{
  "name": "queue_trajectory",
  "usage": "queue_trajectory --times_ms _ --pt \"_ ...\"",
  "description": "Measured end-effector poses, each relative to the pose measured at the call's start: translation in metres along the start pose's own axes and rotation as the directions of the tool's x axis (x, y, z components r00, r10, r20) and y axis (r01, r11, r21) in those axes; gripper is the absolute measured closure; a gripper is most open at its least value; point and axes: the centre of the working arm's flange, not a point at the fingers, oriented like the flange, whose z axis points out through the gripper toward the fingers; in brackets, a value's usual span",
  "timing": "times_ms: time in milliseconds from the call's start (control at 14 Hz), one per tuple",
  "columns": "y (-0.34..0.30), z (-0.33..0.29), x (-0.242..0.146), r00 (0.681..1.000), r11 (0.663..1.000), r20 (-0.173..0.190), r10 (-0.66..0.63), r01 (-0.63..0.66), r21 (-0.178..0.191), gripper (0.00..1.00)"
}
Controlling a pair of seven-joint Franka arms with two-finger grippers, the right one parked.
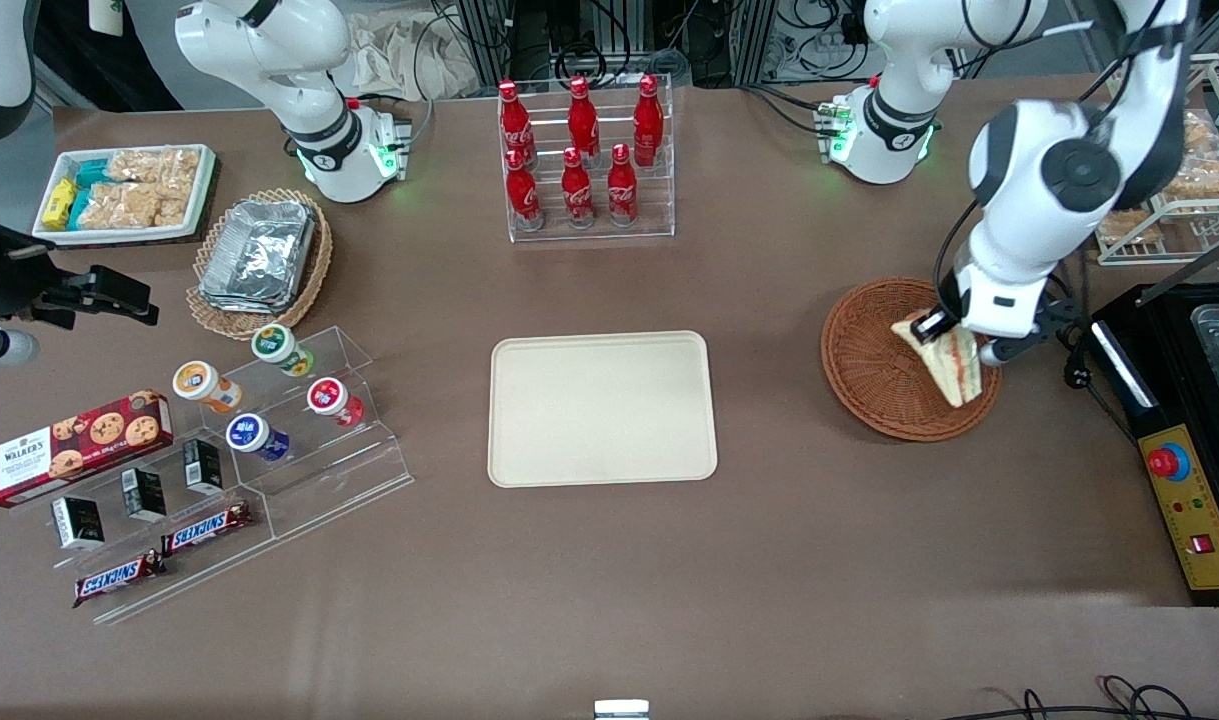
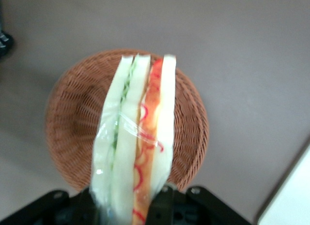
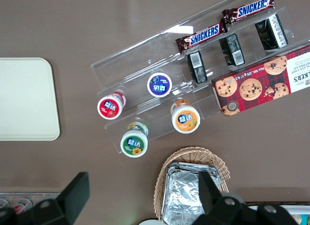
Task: Place sandwich from basket to tray
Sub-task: 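Lift the sandwich out of the basket and carry it toward the beige tray, then lower the sandwich onto the tray and open the left gripper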
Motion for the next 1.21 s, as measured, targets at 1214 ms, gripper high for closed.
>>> queue_trajectory --times_ms 1214 --pt "0.296 0.051 -0.105 0.910 0.912 0.066 0.410 -0.407 -0.052 0.75"
